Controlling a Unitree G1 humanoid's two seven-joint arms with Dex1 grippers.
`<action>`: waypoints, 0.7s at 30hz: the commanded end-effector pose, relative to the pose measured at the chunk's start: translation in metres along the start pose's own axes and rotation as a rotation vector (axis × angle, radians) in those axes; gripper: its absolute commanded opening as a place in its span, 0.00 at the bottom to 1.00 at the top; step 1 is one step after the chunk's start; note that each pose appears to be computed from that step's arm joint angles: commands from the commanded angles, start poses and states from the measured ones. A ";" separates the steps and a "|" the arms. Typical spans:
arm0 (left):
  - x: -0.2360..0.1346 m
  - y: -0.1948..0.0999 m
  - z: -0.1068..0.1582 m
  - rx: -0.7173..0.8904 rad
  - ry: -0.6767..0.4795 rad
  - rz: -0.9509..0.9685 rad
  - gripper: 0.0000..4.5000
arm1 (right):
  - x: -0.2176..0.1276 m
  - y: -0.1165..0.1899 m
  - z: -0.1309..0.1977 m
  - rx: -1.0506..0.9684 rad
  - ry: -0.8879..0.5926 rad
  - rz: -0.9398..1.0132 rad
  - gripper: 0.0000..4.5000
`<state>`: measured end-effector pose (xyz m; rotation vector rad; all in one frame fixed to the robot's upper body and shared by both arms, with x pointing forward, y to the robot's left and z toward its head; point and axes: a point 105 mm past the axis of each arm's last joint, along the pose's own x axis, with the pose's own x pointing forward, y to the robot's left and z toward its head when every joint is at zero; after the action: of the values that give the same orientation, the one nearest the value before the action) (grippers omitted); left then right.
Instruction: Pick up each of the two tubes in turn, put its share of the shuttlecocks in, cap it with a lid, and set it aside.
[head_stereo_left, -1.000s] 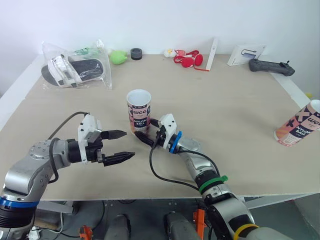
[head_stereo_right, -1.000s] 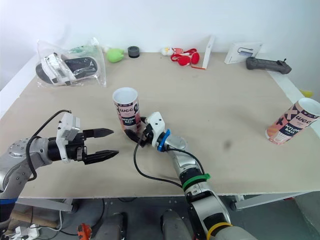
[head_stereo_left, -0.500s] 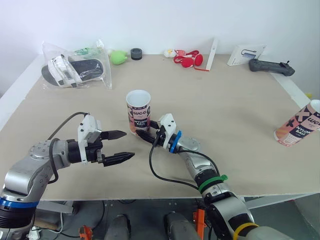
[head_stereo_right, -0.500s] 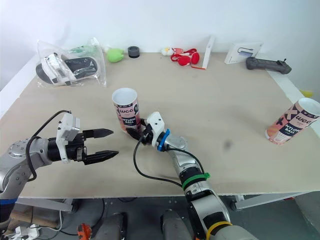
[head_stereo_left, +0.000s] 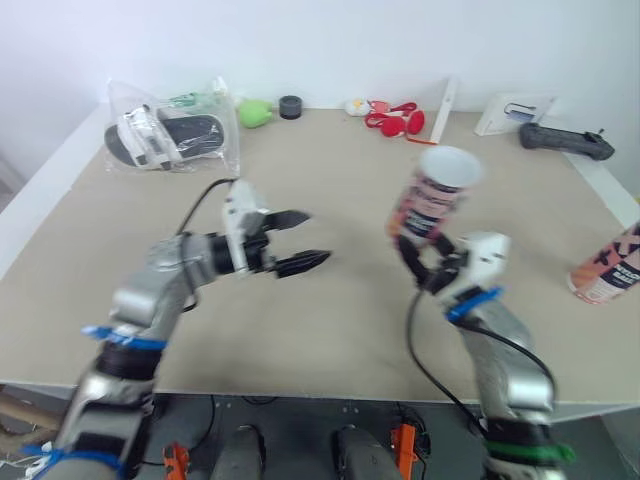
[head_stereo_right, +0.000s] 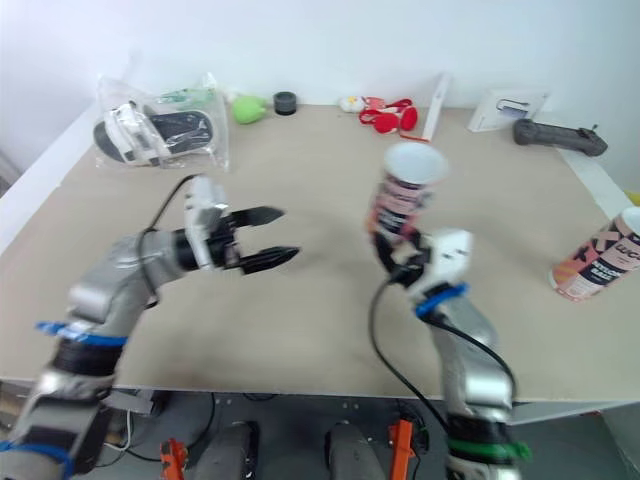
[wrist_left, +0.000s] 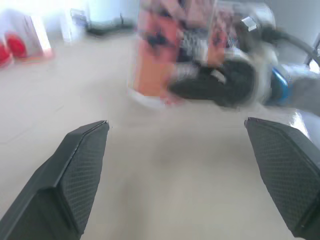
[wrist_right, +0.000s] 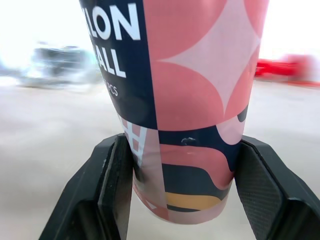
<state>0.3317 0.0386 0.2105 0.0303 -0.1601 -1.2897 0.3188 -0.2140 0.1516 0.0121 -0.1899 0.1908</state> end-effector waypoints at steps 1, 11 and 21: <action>0.027 0.002 0.005 0.046 -0.036 -0.031 1.00 | -0.021 -0.035 0.023 -0.047 -0.057 -0.178 0.59; 0.075 -0.018 -0.002 0.050 -0.069 -0.151 1.00 | -0.054 -0.118 -0.007 -0.004 -0.015 -0.534 0.59; 0.063 -0.033 -0.016 0.064 -0.010 -0.181 1.00 | -0.051 -0.131 -0.035 0.009 0.035 -0.553 0.59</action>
<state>0.3252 -0.0295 0.1888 0.0681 -0.1713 -1.4512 0.3018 -0.3461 0.1030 0.0811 -0.1211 -0.3536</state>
